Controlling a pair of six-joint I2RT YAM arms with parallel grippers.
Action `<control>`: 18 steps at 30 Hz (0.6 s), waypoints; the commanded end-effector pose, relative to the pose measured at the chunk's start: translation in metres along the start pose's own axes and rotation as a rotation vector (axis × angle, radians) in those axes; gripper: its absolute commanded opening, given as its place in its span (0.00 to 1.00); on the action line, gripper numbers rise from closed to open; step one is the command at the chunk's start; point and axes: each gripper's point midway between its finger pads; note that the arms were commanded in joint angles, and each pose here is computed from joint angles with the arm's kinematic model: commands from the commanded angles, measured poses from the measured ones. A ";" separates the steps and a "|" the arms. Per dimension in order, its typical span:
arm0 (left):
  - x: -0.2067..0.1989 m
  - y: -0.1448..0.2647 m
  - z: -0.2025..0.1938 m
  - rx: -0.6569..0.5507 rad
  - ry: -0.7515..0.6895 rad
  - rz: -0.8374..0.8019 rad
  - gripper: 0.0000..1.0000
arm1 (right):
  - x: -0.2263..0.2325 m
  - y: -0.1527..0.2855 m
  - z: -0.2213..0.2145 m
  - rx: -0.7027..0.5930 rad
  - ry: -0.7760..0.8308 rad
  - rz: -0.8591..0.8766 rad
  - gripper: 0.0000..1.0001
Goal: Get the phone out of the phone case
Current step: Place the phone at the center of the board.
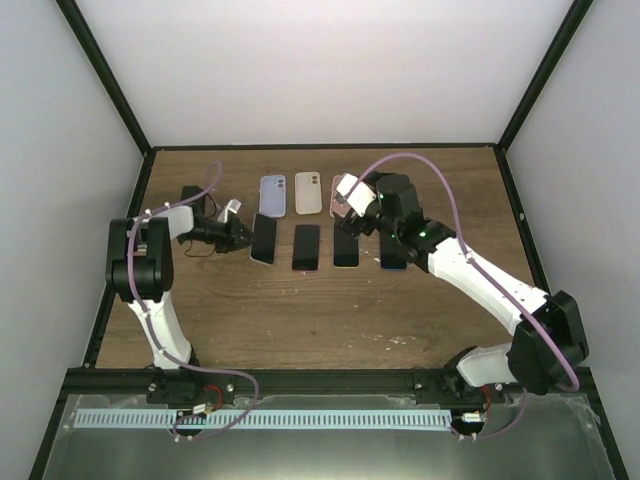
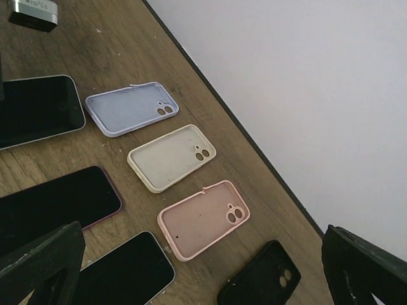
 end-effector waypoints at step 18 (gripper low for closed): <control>0.016 -0.033 0.002 0.049 0.008 0.069 0.11 | -0.017 0.018 0.011 -0.036 -0.157 0.049 1.00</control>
Point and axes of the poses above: each gripper's point midway between its finger pads, its own y axis back along the fingers, its own x axis along the line the jaws close on, z = x × y, and after that the axes turned 15 degrees about -y, right-handed
